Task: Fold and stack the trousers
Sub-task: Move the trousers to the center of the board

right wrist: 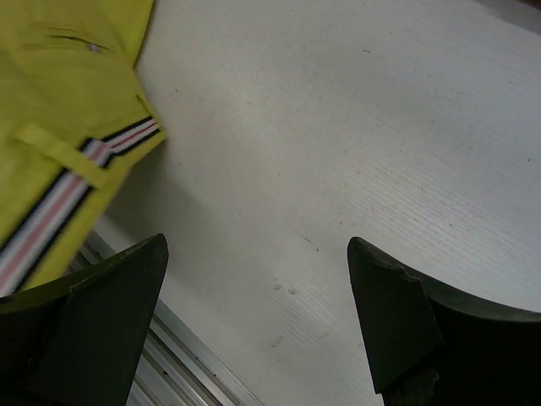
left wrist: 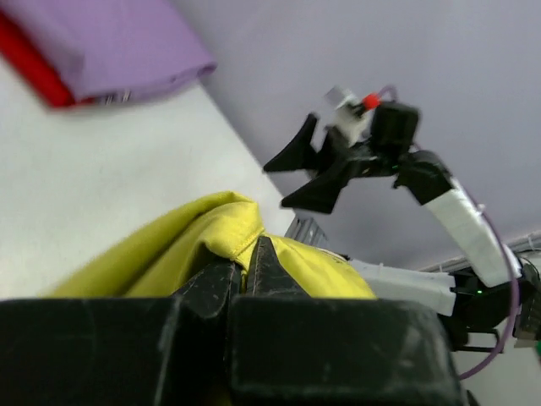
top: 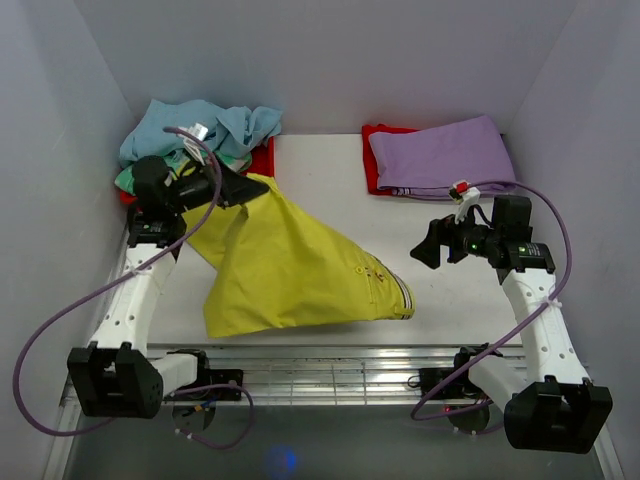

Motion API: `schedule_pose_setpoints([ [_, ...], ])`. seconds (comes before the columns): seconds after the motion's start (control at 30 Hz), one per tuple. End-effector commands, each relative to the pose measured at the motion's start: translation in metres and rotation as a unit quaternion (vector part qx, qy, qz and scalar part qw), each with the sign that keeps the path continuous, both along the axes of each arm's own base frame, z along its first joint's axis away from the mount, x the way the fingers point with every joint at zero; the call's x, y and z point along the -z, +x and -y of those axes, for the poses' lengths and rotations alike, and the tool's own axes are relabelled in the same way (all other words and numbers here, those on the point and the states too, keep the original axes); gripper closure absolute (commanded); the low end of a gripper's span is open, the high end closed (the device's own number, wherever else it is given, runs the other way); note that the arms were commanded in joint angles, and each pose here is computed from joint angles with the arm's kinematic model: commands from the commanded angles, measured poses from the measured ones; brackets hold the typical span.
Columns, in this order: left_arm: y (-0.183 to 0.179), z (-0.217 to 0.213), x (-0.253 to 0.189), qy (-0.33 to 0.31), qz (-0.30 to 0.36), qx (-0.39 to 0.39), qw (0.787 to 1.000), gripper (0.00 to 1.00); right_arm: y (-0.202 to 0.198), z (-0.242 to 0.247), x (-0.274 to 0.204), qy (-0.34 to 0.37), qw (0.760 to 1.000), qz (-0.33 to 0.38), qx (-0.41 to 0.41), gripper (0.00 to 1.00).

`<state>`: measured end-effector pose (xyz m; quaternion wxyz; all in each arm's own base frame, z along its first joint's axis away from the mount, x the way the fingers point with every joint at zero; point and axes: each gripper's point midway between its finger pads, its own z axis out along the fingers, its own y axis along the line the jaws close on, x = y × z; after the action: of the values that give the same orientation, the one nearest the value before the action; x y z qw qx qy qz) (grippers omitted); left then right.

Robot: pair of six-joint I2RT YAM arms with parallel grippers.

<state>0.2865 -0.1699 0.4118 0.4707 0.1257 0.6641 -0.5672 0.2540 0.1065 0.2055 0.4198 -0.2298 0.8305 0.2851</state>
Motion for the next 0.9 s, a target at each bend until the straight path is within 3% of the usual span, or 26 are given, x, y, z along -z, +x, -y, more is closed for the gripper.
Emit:
schedule_pose_setpoints([
  [0.0, 0.016, 0.012, 0.075, 0.030, -0.048, -0.011, 0.998, 1.00, -0.001, -0.003, 0.006, 0.004, 1.000, -0.001, -0.017, 0.08],
  [0.2, 0.064, 0.018, 0.186, 0.080, -0.142, -0.029, 0.986, 1.00, -0.001, 0.013, 0.028, -0.068, 0.997, 0.010, -0.035, 0.08],
  [0.33, 0.100, 0.021, 0.219, 0.089, -0.180, -0.037, 0.979, 1.00, -0.016, 0.011, 0.040, -0.096, 0.990, 0.021, -0.097, 0.08],
  [0.47, 0.135, 0.013, 0.228, 0.121, -0.168, -0.078, 0.975, 1.00, -0.030, 0.006, 0.057, -0.148, 0.975, 0.047, -0.160, 0.05],
  [0.57, 0.151, 0.008, 0.227, 0.149, -0.172, -0.093, 0.969, 0.76, -0.032, -0.001, 0.076, -0.200, 0.957, 0.083, -0.192, 0.03],
  [0.6, 0.154, 0.006, 0.226, 0.164, -0.162, -0.091, 0.969, 0.52, -0.042, -0.012, 0.091, -0.213, 0.947, 0.084, -0.227, 0.03],
  [0.67, 0.161, 0.004, 0.205, 0.180, -0.137, -0.091, 0.970, 0.29, -0.037, -0.018, 0.100, -0.244, 0.935, 0.101, -0.237, 0.00],
  [0.7, 0.154, 0.001, 0.207, 0.195, -0.154, -0.085, 0.965, 0.21, -0.040, -0.026, 0.104, -0.245, 0.930, 0.103, -0.256, 0.00],
  [0.73, 0.152, -0.002, 0.203, 0.215, -0.135, -0.080, 0.964, 0.13, -0.039, -0.029, 0.110, -0.253, 0.927, 0.095, -0.259, 0.04],
  [0.87, 0.123, -0.035, 0.185, 0.245, -0.144, -0.090, 0.955, 0.08, -0.032, -0.057, 0.111, -0.269, 0.914, 0.120, -0.280, 0.05],
])
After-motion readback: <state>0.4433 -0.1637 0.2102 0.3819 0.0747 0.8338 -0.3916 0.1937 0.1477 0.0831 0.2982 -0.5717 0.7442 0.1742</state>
